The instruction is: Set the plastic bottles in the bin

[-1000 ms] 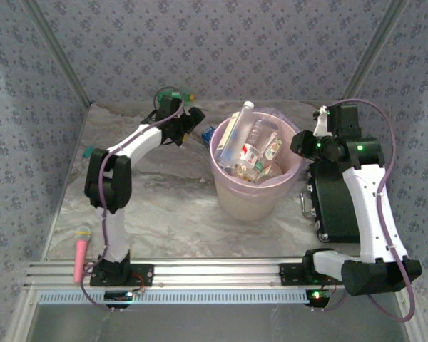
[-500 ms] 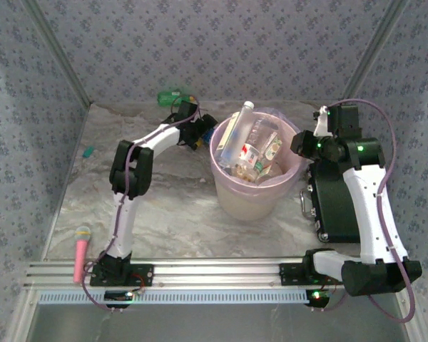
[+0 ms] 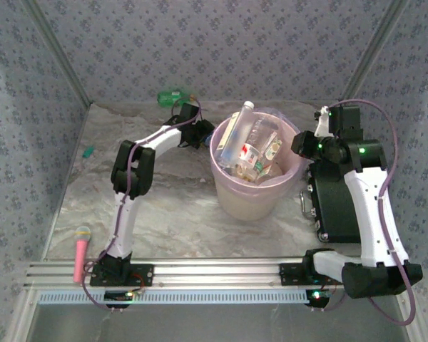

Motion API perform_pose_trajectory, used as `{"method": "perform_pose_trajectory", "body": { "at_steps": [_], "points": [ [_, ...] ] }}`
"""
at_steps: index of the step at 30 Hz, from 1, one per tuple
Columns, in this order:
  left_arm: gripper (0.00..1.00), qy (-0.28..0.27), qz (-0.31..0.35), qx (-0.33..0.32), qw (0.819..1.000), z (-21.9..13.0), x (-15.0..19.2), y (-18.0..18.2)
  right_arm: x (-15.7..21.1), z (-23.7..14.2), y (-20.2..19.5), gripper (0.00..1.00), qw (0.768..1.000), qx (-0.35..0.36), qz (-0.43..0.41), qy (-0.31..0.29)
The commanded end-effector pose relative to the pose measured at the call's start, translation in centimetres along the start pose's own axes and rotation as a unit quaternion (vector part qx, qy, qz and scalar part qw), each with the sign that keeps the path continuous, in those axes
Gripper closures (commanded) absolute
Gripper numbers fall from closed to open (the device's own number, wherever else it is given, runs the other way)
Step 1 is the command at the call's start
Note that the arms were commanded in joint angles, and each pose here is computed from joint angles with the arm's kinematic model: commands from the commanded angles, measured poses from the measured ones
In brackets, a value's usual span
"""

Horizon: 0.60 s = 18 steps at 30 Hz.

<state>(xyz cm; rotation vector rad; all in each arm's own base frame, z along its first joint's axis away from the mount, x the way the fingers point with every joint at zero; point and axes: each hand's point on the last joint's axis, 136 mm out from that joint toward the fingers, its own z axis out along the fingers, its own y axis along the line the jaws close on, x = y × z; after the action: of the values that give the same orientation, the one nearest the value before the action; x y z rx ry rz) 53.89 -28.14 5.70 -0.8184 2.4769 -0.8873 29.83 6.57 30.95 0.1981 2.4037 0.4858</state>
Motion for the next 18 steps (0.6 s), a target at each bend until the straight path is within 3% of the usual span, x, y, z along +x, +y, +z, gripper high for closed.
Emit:
{"method": "perform_pose_trajectory", "body": {
  "at_steps": [1, 8, 13, 18],
  "points": [
    [0.42, -0.039, 0.022, 0.007, 0.999, -4.0, -1.9, -1.3, 0.0, -0.7, 0.5, 0.70, 1.000, -0.009, -0.013, -0.007],
    [0.48, -0.084, 0.038, 0.053, 0.994, -11.2, -3.6, -3.7, 0.0, -0.4, 0.5, 0.70, 1.000, -0.009, -0.011, -0.006],
    [0.57, -0.144, 0.095, 0.103, 0.980, -19.5, -4.3, -7.3, -0.1, -0.4, 0.7, 0.71, 1.000, -0.013, -0.016, -0.007],
    [0.62, -0.175, 0.184, 0.147, 0.956, -28.6, -2.8, -12.0, -0.1, -0.4, 0.9, 0.71, 1.000, -0.010, -0.025, -0.010]
  ]
}}
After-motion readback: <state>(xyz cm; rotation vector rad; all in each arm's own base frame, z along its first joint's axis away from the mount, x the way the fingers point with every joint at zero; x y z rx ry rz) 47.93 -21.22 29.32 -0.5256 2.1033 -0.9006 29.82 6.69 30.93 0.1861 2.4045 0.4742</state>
